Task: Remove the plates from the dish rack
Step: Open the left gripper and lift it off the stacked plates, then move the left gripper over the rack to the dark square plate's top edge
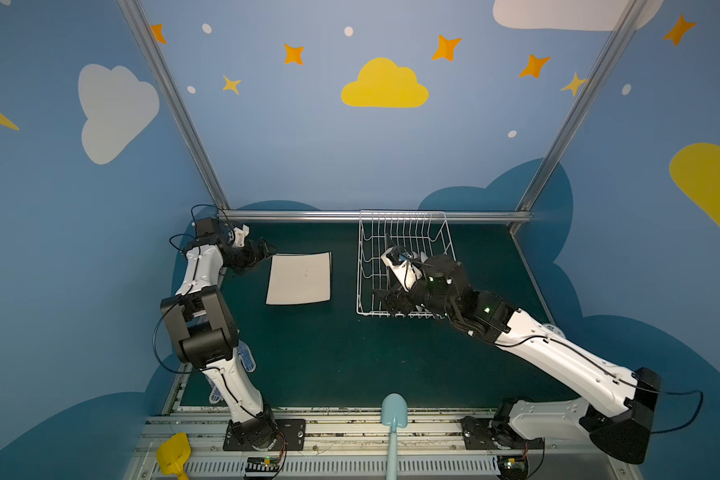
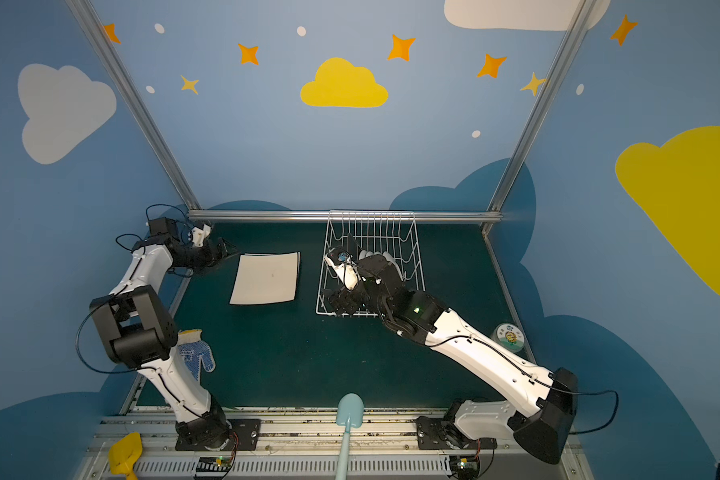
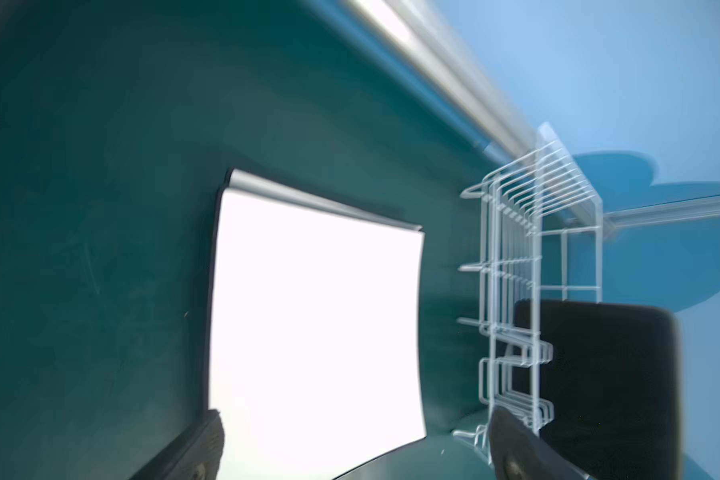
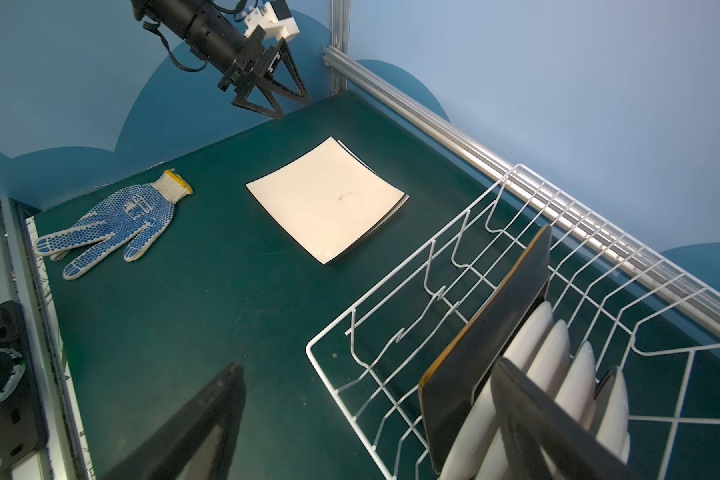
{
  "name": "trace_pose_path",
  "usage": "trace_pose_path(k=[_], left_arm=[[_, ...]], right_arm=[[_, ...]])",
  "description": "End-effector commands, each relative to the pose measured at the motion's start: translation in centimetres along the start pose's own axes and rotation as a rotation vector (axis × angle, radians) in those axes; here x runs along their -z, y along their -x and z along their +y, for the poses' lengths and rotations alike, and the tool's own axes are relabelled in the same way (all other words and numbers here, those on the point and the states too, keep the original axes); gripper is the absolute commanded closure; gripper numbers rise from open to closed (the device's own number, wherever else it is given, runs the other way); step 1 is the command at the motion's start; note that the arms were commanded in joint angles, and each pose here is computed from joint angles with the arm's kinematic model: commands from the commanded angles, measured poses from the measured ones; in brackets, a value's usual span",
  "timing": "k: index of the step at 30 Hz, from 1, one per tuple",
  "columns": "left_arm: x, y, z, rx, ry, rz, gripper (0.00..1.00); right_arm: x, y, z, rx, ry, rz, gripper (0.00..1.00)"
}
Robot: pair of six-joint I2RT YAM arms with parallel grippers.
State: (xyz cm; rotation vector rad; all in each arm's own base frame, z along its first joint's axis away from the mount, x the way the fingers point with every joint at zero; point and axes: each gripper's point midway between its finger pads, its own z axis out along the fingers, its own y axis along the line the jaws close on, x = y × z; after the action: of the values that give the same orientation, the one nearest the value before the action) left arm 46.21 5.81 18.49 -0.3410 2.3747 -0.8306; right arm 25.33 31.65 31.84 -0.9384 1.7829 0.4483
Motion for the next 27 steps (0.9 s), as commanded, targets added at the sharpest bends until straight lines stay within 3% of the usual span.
trace_pose_path(k=[1, 11, 21, 27], left_arm=[[1.5, 1.3, -3.6, -0.031, -0.091, -0.098, 0.0], [4.9, -0.4, -12.8, -0.161, -0.211, -0.22, 0.0], [3.8, -6.1, -22.8, -0.251, -0.36, -0.232, 0.0], [2.6, -9.3, -25.9, -0.292, -0.341, -0.167, 0.0]], right_arm=[[1.2, 1.2, -1.4, 0.057, -0.061, -0.051, 0.08], [3.1, 1.0, -3.9, 0.076, -0.07, -0.012, 0.08], [4.9, 0.3, -5.5, -0.027, -0.047, 0.036, 0.08], [5.3, 0.6, -6.3, -0.104, -0.067, 0.029, 0.08]])
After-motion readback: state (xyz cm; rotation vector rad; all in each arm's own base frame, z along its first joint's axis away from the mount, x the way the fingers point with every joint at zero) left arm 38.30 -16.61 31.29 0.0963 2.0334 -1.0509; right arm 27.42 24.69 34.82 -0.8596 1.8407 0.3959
